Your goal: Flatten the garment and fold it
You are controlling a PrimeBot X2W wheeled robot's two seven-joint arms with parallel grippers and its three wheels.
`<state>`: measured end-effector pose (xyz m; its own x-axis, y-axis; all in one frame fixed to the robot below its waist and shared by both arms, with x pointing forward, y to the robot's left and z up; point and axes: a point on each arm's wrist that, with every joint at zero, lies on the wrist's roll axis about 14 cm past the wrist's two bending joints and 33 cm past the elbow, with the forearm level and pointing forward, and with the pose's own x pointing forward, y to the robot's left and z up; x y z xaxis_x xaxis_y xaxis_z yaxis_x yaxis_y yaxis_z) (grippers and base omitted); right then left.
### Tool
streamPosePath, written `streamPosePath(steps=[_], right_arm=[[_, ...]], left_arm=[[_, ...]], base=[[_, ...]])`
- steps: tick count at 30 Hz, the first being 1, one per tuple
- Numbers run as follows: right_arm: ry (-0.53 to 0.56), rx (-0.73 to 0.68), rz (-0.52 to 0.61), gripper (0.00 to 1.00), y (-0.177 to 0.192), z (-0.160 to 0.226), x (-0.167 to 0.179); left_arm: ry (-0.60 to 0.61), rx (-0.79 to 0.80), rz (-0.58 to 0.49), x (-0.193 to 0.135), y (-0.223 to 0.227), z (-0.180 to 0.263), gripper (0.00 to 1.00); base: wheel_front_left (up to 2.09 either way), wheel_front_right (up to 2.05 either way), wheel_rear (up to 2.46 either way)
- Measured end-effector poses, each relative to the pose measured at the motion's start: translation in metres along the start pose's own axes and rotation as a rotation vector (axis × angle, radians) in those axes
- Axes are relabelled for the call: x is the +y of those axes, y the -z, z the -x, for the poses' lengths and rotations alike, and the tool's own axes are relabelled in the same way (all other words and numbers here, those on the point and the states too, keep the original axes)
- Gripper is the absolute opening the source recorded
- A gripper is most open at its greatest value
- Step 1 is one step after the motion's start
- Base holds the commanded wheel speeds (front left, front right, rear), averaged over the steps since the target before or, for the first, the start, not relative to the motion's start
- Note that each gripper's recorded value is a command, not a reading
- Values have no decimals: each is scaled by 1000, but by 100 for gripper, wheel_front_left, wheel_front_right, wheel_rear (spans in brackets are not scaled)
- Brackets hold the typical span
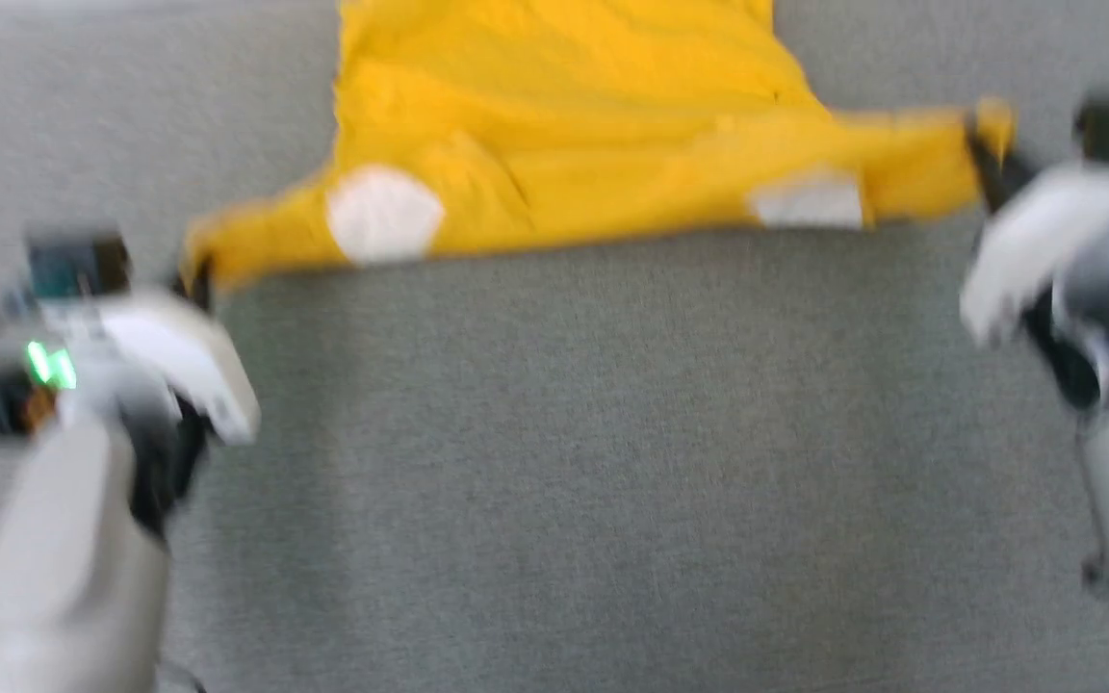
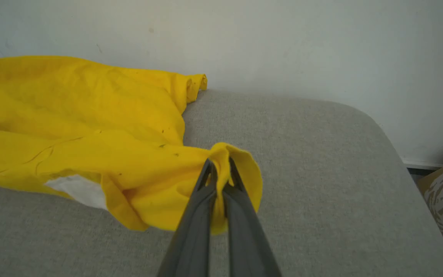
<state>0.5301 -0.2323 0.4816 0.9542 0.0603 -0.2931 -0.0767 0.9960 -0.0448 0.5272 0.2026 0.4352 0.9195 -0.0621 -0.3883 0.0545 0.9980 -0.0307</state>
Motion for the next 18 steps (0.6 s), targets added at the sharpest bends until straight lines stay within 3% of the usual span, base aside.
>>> streamPosePath(steps=[7,18], right_arm=[[60,94,-176,0,52,71,-7],[172,238,-310,0,109,144,-6]], left_arm=[[13,167,148,-11,66,80,0],[-56,319,304,-9,133,163,0]], base=[[0,0,0],[0,0,0]])
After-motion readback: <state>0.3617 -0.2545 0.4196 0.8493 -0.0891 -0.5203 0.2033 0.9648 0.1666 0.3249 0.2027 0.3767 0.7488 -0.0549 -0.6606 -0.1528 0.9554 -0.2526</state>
